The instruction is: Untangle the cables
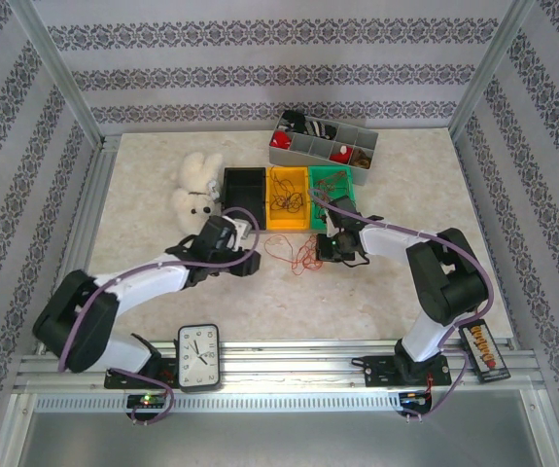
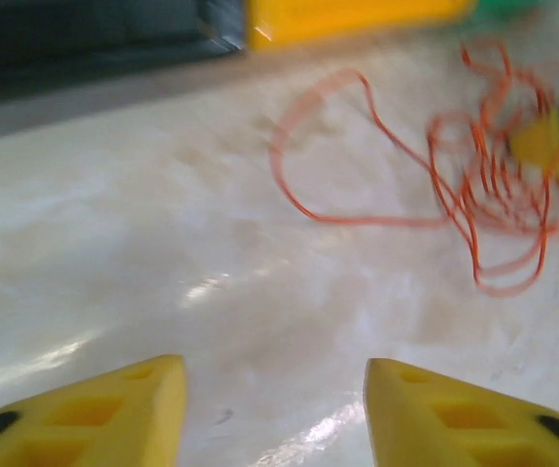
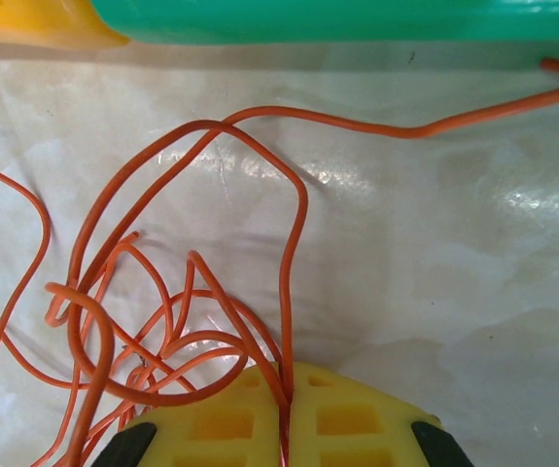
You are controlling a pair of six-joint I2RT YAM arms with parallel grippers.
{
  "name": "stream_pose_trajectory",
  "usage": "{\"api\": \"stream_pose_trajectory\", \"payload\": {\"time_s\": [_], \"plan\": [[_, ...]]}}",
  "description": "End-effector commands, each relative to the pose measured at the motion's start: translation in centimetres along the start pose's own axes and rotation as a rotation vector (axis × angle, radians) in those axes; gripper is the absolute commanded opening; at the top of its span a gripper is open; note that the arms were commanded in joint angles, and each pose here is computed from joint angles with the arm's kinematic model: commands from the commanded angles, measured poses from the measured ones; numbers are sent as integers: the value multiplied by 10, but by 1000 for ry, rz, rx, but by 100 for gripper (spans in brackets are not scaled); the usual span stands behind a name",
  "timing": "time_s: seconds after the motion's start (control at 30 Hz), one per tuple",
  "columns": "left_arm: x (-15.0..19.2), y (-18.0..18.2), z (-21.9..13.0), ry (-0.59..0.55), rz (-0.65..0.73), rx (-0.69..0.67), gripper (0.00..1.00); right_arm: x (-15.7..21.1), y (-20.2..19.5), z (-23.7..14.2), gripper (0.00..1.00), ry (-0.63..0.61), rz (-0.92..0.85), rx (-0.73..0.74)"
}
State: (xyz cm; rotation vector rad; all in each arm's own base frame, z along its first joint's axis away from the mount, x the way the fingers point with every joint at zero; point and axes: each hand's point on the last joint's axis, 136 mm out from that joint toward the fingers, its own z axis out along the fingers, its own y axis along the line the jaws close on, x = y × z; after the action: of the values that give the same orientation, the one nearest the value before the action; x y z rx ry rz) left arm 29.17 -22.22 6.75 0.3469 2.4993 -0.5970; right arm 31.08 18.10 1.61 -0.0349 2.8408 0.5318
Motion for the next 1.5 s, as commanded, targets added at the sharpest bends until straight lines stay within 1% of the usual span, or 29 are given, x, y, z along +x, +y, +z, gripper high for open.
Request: {"api": "stream_pose_trajectory", "payload": {"time_s": [0.0,0.07,0.23,0.5,0.67,0.87,0.97,1.07,1.13,1.23,1.33,1.37,1.4,1.47], "plan": [[-21,-15,15,-39,75,52,59,15,5,1,8,41,-41,-19],[-25,-11,28,-44,81,34,60,19,4,1,8,47,-49,-15],[-35,-6,53,-66,90,18,60,25,0,-1,8,51,-52,-9],[-51,5,77,-126,93,-64,59,25,2,-2,8,50,-60,-22],[-48,-5,91,-97,140,-38,59,25,4,-3,8,49,-66,-27],[-46,-5,105,-92,147,-67,56,25,4,-3,8,47,-67,-29],[-47,-2,111,-94,161,-116,54,25,5,-3,8,47,-70,-31],[-46,4,116,-97,184,-194,45,25,5,-3,8,48,-69,-30],[-44,4,121,-94,205,-220,41,25,4,-3,8,45,-68,-29],[-41,3,125,-84,216,-242,30,25,4,-5,8,42,-71,-29],[-39,0,125,-92,193,-225,12,25,4,-6,8,36,-74,-29],[-40,0,123,-102,182,-224,4,25,4,-6,8,36,-72,-28],[-42,0,119,-113,173,-227,0,24,4,-7,8,31,-72,-27],[-49,1,106,-141,155,-246,0,24,1,-8,8,25,-65,-16]]}}
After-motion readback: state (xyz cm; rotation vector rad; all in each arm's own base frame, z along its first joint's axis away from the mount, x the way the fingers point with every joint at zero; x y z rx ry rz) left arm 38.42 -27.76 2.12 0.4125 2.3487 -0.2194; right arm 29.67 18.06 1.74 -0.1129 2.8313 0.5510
